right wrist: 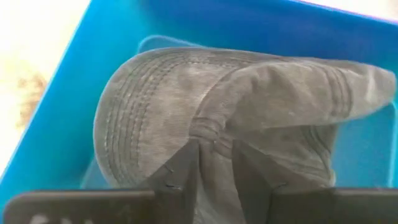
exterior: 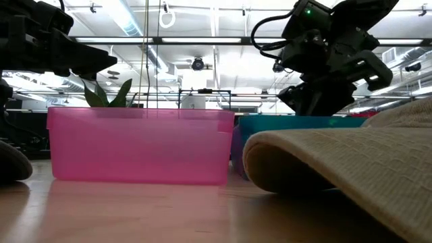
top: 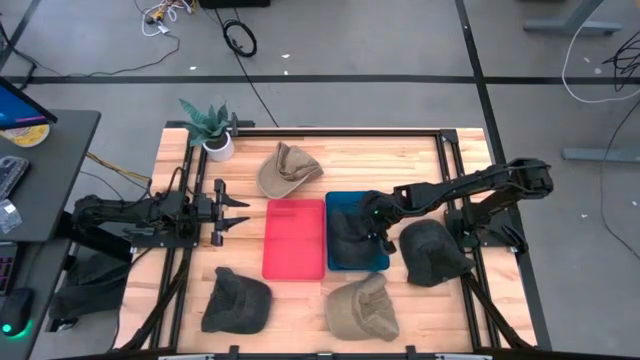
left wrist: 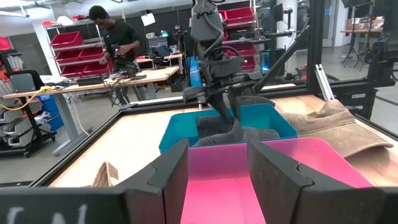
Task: Pick & Place hat
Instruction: Put the top black cap into the blue bin
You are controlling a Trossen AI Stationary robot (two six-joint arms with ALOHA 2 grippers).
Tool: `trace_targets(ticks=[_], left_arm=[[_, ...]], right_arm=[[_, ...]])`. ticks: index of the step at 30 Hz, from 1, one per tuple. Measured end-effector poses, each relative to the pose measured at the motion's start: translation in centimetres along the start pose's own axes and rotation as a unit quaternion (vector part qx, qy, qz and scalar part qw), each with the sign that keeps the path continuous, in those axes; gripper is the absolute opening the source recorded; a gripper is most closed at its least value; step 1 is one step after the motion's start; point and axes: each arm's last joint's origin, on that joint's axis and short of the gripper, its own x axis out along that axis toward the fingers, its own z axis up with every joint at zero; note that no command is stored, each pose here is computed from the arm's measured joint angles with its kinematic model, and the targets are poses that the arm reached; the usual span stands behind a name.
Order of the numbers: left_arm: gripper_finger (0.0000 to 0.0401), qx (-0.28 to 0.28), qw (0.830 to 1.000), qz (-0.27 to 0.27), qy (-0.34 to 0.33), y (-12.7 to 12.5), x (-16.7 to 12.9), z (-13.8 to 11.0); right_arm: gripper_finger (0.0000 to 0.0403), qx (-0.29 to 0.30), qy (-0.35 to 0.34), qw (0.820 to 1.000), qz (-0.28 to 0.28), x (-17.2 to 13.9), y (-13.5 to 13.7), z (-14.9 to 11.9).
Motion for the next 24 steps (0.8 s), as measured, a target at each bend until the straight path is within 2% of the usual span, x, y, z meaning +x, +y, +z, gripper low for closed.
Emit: trace_targets(ticks=[14, 24], left_arm=[[0.0165, 0.000, 1.000, 0.000, 0.000, 0.0, 0.0, 0.0], [0.0165, 0.000, 1.000, 0.000, 0.000, 0.0, 0.0, 0.0]], right_arm=[[0.0203, 0.025, -0.018, 0.999, -0.031, -1.3, 0.0, 0.4], [0.0215, 0.088, -0.074, 0.993, -0.037, -4.3, 0.6, 1.0]])
